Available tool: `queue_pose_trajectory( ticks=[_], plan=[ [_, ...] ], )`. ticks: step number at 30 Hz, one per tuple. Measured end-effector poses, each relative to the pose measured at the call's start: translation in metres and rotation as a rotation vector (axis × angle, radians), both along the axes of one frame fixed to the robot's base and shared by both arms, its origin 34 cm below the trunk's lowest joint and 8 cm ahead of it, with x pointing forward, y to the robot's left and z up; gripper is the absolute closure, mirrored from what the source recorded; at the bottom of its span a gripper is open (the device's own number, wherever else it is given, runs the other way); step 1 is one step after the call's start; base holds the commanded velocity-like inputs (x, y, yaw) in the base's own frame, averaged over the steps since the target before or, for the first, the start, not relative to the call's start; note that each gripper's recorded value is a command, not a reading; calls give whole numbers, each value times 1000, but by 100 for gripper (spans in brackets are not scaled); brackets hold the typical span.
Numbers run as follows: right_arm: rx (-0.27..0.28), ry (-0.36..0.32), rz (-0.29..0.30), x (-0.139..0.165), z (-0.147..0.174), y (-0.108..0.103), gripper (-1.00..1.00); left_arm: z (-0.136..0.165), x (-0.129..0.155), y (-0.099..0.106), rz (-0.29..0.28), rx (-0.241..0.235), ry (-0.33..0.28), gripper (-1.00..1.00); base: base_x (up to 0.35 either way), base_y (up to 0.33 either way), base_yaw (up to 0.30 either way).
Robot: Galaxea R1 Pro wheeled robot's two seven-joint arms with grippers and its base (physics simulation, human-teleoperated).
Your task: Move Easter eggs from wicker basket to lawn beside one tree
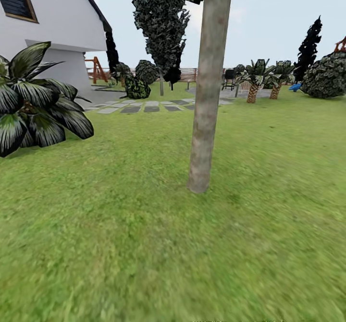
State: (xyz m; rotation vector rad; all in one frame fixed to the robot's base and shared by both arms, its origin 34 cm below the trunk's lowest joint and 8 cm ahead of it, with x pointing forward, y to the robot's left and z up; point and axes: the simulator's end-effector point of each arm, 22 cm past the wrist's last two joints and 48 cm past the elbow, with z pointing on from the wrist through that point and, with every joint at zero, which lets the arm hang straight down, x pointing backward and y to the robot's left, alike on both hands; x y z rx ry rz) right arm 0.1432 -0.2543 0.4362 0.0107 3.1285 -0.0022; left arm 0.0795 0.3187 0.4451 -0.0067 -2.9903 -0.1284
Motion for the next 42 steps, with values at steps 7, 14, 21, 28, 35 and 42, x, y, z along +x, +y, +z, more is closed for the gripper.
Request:
queue_pose_trajectory(
  ticks=[7, 14, 21, 28, 35, 42],
  plan=[
    [-1, -1, -1, 1, 0, -1, -100, 0, 1, 0, 0, 0, -2, -100, 0, 0, -294],
    [-9, -5, -5, 2, 0, -2, -100, 0, 2, 0, 0, 0, -5, -100, 0, 0, -242],
    [-9, -11, -3, 3, 0, -3, -100, 0, 2, 0, 0, 0, -5, -100, 0, 0, -20],
    [-6, -13, 3, 4, 0, -2, -100, 0, 2, 0, 0, 0, -5, -100, 0, 0, -198],
    [1, -10, 9, 2, 0, 1, -100, 0, 1, 0, 0, 0, -2, -100, 0, 0, -288],
    [4, -6, 11, 0, 0, 3, -100, 0, -1, 0, 0, 0, 2, -100, 0, 0, -291]
  ],
)
